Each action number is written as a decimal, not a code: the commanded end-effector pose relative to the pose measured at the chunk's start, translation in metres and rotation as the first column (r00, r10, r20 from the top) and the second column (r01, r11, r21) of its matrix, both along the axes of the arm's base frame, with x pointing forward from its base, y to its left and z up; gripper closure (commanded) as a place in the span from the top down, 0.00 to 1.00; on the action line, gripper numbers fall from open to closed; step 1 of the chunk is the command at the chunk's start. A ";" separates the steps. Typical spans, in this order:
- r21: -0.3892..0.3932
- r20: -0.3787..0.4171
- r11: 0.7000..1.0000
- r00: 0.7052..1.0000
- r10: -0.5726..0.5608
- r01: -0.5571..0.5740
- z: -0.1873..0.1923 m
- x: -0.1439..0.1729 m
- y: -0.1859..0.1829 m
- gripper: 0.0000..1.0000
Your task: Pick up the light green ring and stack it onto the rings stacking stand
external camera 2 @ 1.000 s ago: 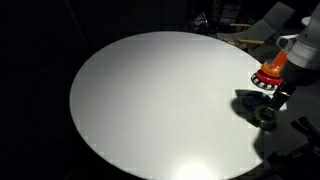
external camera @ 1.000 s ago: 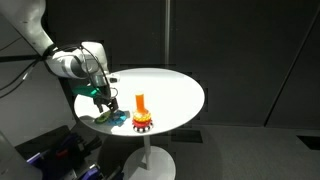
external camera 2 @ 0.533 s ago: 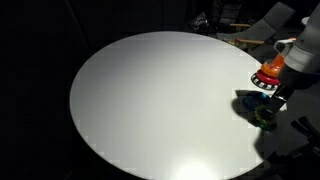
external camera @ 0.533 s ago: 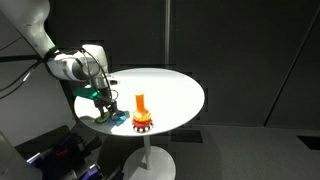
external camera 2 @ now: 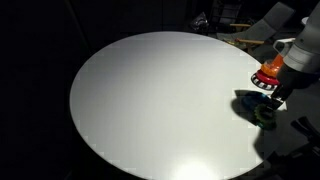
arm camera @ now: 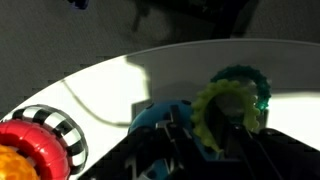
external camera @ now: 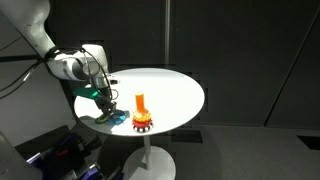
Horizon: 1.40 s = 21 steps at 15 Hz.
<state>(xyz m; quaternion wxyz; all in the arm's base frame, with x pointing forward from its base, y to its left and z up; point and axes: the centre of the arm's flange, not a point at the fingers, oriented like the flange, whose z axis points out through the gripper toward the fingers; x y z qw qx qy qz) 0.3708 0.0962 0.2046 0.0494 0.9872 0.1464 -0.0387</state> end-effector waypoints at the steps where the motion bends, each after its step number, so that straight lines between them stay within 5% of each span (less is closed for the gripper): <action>1: -0.006 0.012 1.000 1.000 -0.007 0.007 0.002 0.003 0.002 0.05; 11: 0.005 -0.013 0.998 0.998 -0.058 0.059 0.021 0.010 -0.005 0.06; 21: -0.013 -0.036 0.984 0.984 -0.176 0.176 0.085 0.048 -0.034 0.06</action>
